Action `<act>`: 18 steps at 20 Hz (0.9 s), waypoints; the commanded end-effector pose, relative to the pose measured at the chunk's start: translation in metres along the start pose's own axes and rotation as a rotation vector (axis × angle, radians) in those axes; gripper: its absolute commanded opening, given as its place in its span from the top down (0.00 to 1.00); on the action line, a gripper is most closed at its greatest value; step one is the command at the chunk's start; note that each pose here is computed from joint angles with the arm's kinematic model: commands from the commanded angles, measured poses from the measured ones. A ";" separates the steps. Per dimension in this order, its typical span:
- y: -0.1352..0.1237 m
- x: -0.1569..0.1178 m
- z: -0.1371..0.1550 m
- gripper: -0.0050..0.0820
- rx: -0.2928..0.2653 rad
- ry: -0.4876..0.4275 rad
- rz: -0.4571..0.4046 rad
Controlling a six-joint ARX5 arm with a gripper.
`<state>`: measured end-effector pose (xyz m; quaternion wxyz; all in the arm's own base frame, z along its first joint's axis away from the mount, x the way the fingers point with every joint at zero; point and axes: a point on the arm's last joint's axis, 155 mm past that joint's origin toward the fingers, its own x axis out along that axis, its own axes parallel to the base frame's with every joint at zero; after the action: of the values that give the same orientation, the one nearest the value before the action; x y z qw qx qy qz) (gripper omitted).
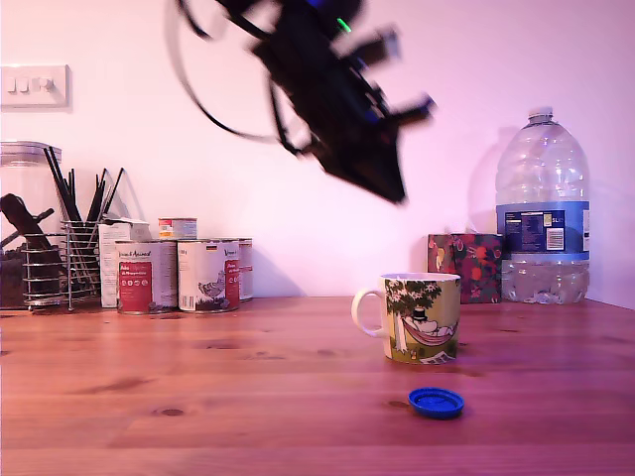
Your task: Pick up the coffee capsules from the table one by one and drop them inside the nearest coffee cup
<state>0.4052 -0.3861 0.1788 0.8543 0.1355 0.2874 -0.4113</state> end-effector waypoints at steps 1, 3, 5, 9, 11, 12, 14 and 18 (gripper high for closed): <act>0.001 -0.005 -0.010 0.97 -0.007 -0.027 0.007; 0.002 -0.022 -0.016 0.97 -0.009 -0.089 0.020; 0.002 -0.039 -0.026 0.97 -0.022 -0.139 0.031; 0.010 -0.076 -0.049 0.97 -0.052 -0.226 0.076; 0.024 -0.094 -0.068 0.97 -0.085 -0.239 0.154; 0.029 -0.101 -0.078 0.97 -0.093 -0.236 0.179; 0.040 -0.114 -0.095 0.97 -0.139 -0.233 0.222; 0.048 -0.131 -0.103 0.97 -0.164 -0.257 0.249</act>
<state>0.3415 -0.2236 0.1748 0.9370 0.0496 0.1923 -0.2873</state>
